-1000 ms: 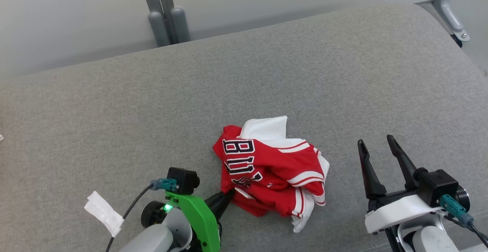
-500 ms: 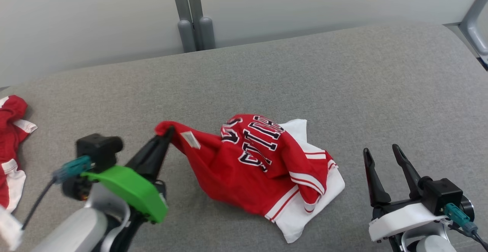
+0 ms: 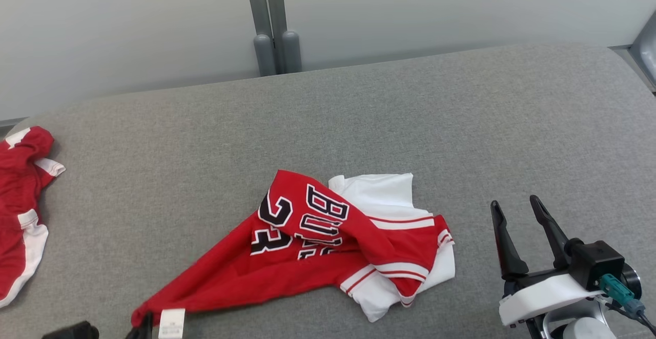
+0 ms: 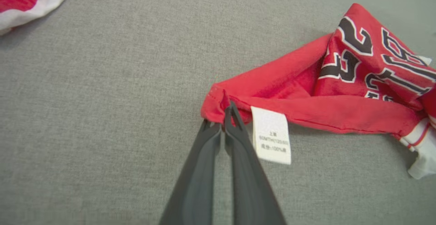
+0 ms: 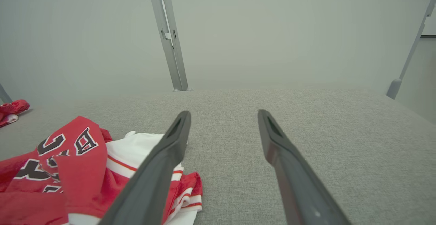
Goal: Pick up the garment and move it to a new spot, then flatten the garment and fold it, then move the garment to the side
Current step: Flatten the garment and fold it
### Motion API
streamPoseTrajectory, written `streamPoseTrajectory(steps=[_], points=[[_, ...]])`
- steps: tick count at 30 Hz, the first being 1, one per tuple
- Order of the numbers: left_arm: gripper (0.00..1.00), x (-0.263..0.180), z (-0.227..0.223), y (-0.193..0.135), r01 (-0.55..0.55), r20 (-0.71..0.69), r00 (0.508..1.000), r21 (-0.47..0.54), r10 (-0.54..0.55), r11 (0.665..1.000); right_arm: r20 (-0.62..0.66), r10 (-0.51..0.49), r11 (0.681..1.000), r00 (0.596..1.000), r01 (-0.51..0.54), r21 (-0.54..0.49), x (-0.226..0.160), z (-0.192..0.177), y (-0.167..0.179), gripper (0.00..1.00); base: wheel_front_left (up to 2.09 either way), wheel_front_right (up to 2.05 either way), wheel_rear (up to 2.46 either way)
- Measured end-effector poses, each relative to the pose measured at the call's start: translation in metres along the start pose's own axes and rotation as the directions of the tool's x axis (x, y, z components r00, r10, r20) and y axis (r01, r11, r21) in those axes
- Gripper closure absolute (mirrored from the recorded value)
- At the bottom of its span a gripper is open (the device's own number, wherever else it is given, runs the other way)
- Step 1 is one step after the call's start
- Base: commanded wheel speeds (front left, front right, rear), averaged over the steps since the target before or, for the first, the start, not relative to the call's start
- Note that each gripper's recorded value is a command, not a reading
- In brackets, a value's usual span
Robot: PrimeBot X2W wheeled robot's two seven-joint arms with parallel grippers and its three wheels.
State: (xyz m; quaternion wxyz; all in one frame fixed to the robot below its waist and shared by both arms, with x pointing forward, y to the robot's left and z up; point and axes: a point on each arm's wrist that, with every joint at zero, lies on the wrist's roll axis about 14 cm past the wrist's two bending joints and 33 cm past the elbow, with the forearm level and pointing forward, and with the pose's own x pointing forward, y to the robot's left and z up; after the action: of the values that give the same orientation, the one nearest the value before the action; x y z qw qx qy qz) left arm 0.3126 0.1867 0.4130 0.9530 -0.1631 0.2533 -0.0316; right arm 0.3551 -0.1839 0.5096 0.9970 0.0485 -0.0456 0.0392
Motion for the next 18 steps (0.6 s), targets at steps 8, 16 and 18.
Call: streamPoseTrajectory(steps=[8, 16, 18], points=[[0.00, -0.022, -0.028, 0.019, -0.106, -0.105, 0.989, 0.012, 0.107, 0.994, 0.011, -0.011, 1.000, 1.000, 0.011, -0.002, -0.006, 0.004, -0.004, 0.00, 0.00, 0.00, 0.00], [0.00, -0.024, 0.047, -0.067, 0.146, 0.049, 0.986, 0.211, -0.159, 0.967, 0.004, -0.013, 1.000, 1.000, 0.013, 0.005, -0.006, 0.001, -0.003, 0.00, 0.00, 0.00, 0.00], [0.00, -0.020, 0.059, -0.107, 0.261, 0.049, 0.957, 0.282, -0.285, 0.923, 0.006, -0.009, 1.000, 1.000, 0.009, 0.006, -0.003, 0.002, -0.001, 0.00, 0.00, 0.00, 0.00]])
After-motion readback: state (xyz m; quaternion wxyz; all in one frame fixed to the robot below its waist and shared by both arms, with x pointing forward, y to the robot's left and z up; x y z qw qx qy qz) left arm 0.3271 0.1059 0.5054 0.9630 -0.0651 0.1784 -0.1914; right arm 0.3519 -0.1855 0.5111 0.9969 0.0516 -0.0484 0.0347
